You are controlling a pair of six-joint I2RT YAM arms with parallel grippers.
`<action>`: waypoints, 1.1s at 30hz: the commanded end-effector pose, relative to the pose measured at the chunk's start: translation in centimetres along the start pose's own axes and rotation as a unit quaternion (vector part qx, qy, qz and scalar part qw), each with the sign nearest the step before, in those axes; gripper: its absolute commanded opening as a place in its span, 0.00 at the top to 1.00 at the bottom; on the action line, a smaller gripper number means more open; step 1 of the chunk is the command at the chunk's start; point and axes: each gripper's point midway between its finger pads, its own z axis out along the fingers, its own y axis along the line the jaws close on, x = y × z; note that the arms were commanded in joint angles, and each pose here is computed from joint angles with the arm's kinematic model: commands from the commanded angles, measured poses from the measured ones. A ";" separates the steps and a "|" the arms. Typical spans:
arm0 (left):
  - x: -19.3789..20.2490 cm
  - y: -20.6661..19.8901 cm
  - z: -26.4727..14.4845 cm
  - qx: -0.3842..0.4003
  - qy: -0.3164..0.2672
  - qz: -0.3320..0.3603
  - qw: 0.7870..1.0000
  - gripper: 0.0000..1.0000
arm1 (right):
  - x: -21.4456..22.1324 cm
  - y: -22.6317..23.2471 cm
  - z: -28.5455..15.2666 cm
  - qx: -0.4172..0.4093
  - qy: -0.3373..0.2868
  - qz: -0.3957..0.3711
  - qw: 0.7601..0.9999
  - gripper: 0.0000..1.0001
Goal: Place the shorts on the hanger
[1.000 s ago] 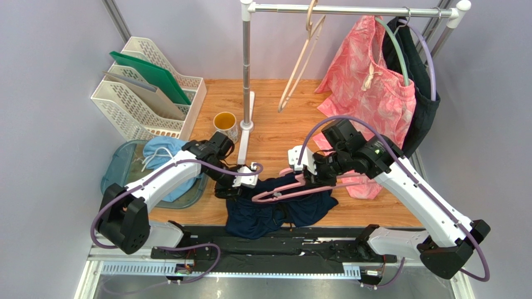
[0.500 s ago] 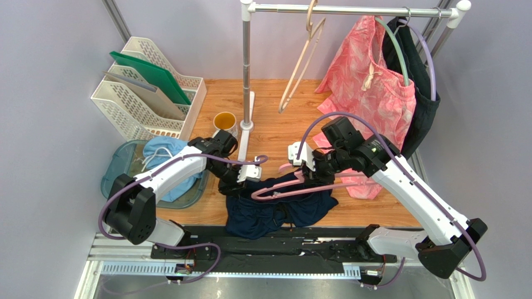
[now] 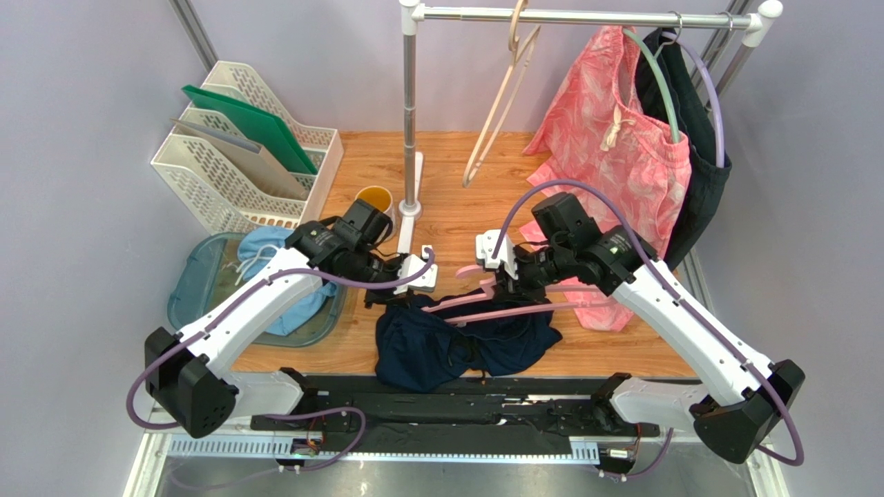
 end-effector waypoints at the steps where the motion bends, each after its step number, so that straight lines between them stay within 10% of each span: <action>1: -3.7 -0.9 -1.2 0.003 -0.036 0.013 0.999 1.00 | -3.6 -1.0 0.6 -0.004 -0.075 -0.020 0.997 1.00; 11: -5.8 -0.7 -1.5 -0.011 -0.052 0.015 0.998 1.00 | -3.6 -0.3 3.3 -0.046 -0.126 -0.022 0.991 1.00; 16: -2.3 -0.8 -2.6 -0.054 -0.027 -0.025 0.998 0.48 | -3.2 -0.3 3.6 -0.041 -0.134 -0.036 0.989 1.00; 19: -0.5 -1.8 -3.6 -0.059 -0.037 -0.064 0.996 0.35 | -2.8 -0.2 3.7 -0.043 -0.134 -0.032 0.990 1.00; 33: 0.8 -0.9 1.4 -0.053 -0.038 -0.080 0.995 0.23 | -3.7 -0.4 3.1 -0.039 -0.153 -0.046 0.986 1.00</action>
